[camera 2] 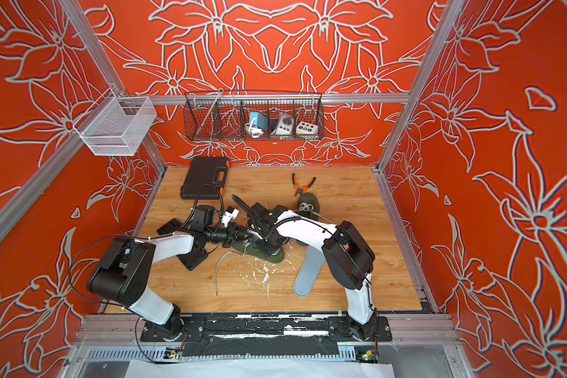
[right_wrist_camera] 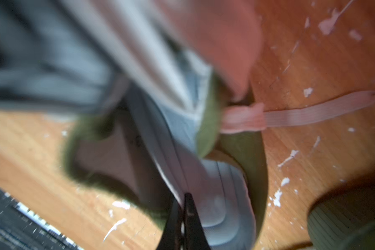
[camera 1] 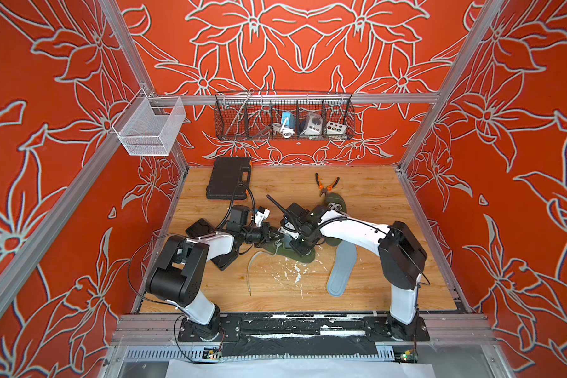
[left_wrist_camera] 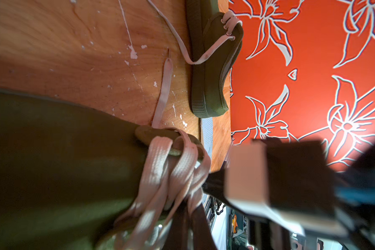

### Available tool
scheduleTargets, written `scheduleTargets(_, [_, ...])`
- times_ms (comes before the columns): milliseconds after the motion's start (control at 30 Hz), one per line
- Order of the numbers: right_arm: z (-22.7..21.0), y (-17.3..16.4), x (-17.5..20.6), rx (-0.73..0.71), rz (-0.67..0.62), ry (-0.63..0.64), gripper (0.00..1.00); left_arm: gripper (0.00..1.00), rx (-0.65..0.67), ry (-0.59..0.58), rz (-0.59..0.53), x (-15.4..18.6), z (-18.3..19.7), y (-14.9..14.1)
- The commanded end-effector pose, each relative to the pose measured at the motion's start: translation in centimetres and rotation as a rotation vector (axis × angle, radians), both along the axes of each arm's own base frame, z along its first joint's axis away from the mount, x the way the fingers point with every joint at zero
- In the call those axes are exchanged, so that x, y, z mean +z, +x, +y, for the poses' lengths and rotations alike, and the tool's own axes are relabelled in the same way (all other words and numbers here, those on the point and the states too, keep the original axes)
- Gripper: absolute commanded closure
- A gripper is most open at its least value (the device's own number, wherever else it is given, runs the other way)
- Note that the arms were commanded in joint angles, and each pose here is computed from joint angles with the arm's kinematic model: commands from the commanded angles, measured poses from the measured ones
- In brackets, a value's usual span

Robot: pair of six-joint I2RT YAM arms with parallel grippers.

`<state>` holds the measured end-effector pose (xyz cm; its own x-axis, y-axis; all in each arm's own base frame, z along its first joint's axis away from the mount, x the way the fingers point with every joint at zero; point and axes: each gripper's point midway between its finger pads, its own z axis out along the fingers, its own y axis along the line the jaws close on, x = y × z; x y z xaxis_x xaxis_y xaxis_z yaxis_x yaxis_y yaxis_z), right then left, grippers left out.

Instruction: Insert the insole into the shoe

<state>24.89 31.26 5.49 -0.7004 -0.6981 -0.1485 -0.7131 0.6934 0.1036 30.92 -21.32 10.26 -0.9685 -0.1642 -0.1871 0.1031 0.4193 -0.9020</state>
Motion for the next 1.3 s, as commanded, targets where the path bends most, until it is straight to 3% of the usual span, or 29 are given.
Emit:
scheduleTargets(0, [0.4, 2.0, -2.5, -0.041, -0.001, -0.002, 1.00, 1.00, -0.024, -0.026, -0.025, 1.0, -0.2, -0.7])
scheduleTargets(67, [0.1, 2.1, -1.3, -0.017, -0.036, -0.012, 0.96, 1.00, -0.022, -0.023, -0.027, 1.0, -0.1, -0.7])
scheduleTargets(233, [-1.2, 0.8, 2.8, 0.013, -0.086, -0.020, 0.60, 1.00, -0.019, -0.020, -0.031, 1.1, -0.1, -0.6])
scheduleTargets(333, [-1.7, -0.3, 4.4, 0.013, -0.085, -0.010, 0.50, 1.00, -0.017, -0.008, -0.030, 0.9, 0.2, -0.5])
scheduleTargets(433, [-2.4, -0.7, 5.4, -0.019, -0.090, -0.013, 0.46, 1.00, -0.014, -0.007, -0.030, 1.0, 0.2, -0.4])
scheduleTargets(533, [-3.2, -0.6, 5.6, -0.112, -0.101, -0.013, 0.48, 1.00, -0.012, -0.006, -0.032, 1.1, 0.3, -0.3])
scheduleTargets(667, [-3.1, -0.3, 4.4, -0.223, -0.075, 0.026, 0.64, 1.00, -0.012, -0.006, -0.029, 0.9, 0.3, -0.4])
scheduleTargets(867, [-2.8, 1.0, 2.5, -0.291, -0.070, 0.043, 0.74, 1.00, -0.013, -0.004, -0.025, 0.9, 0.3, -0.6])
scheduleTargets(1000, [-2.1, 2.6, -1.5, -0.326, -0.019, 0.056, 0.80, 1.00, -0.011, -0.004, -0.029, 0.9, 0.3, -0.5])
scheduleTargets(1100, [-1.7, 2.6, -4.4, -0.313, 0.061, -0.011, 0.84, 1.00, -0.012, -0.006, -0.029, 0.9, 0.2, -0.4])
scheduleTargets(1267, [-2.5, 2.7, 0.9, -0.264, -0.083, -0.026, 0.85, 1.00, -0.015, -0.005, -0.033, 1.0, 0.2, -0.4])
